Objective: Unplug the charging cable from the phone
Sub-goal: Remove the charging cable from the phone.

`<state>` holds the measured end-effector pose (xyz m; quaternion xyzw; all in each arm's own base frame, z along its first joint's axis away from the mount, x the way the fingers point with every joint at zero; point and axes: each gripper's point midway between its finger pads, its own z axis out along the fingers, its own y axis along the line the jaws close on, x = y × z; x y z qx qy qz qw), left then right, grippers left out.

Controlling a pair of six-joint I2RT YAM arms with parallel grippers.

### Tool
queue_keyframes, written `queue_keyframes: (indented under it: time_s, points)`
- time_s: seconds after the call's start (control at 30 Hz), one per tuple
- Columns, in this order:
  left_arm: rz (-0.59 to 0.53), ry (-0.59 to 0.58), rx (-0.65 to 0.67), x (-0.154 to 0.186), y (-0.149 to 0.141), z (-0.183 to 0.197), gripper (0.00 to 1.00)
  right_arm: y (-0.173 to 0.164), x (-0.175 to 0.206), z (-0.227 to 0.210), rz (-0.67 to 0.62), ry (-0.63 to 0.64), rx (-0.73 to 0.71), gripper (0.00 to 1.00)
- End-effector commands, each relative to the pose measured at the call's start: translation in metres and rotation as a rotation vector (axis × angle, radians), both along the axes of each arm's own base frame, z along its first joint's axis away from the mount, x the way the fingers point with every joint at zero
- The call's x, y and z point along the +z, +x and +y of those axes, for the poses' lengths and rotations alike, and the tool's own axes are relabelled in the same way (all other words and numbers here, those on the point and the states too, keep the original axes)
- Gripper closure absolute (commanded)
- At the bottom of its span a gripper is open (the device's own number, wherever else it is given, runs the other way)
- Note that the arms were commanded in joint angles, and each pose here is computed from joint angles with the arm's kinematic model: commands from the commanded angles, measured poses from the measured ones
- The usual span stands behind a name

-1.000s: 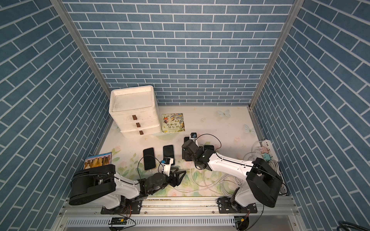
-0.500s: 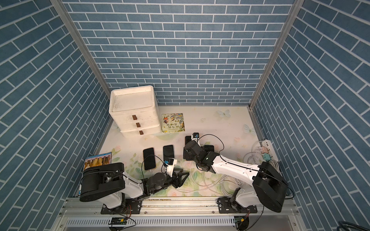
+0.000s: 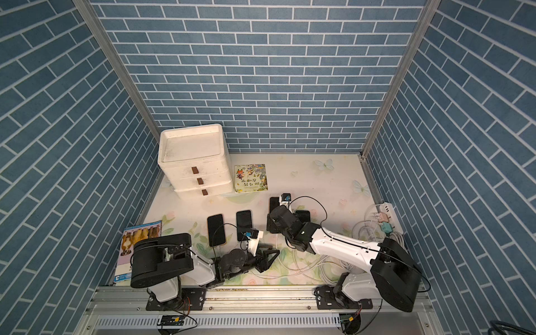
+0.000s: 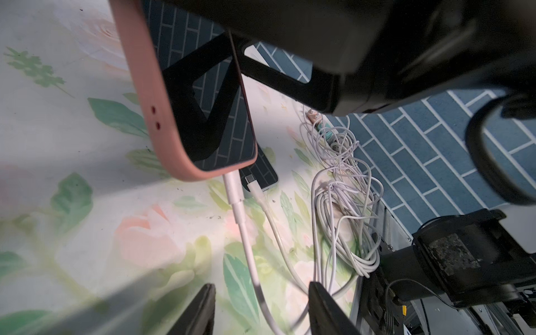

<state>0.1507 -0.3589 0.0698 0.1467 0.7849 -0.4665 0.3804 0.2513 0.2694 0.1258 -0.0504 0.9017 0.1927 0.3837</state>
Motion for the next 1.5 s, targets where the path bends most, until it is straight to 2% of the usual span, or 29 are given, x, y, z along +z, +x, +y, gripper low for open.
queue_keyframes:
  time_s: [0.0,0.17,0.67,1.03,1.07,1.1,1.17,1.23,1.33,1.47]
  points:
    - [-0.006,-0.004,-0.006,0.0009,0.0010,-0.0049,0.49,0.0044,0.0192,0.0049,-0.046,0.082,-0.028,0.97]
    - [-0.003,0.002,-0.006,-0.0007,0.0014,-0.0060,0.55,0.0036,0.0187,0.0039,-0.044,0.089,-0.031,0.97]
    - [0.003,0.020,0.015,-0.0034,0.0047,-0.0055,0.81,0.0027,0.0188,0.0018,-0.046,0.092,-0.033,0.97]
    - [0.004,0.025,0.022,-0.0041,0.0057,-0.0045,0.91,0.0031,0.0205,0.0023,-0.051,0.098,-0.035,0.97]
    - [0.004,0.026,0.022,-0.0042,0.0058,-0.0045,0.90,0.0034,0.0210,0.0020,-0.051,0.100,-0.037,0.97]
    - [0.003,0.023,0.023,-0.0032,0.0059,-0.0045,0.85,0.0033,0.0213,0.0021,-0.052,0.102,-0.037,0.97]
    - [0.003,0.022,0.023,-0.0035,0.0057,-0.0038,0.67,0.0028,0.0220,0.0026,-0.049,0.108,-0.036,0.97]
    - [0.002,0.019,0.022,-0.0029,0.0054,-0.0035,0.60,0.0025,0.0235,0.0037,-0.048,0.118,-0.035,0.97]
    - [0.002,0.020,0.023,-0.0036,0.0058,-0.0035,0.57,0.0019,0.0244,0.0064,-0.041,0.141,-0.032,0.97]
    - [0.004,0.023,0.025,-0.0042,0.0063,-0.0043,0.63,0.0018,0.0224,0.0079,-0.033,0.147,-0.033,0.97]
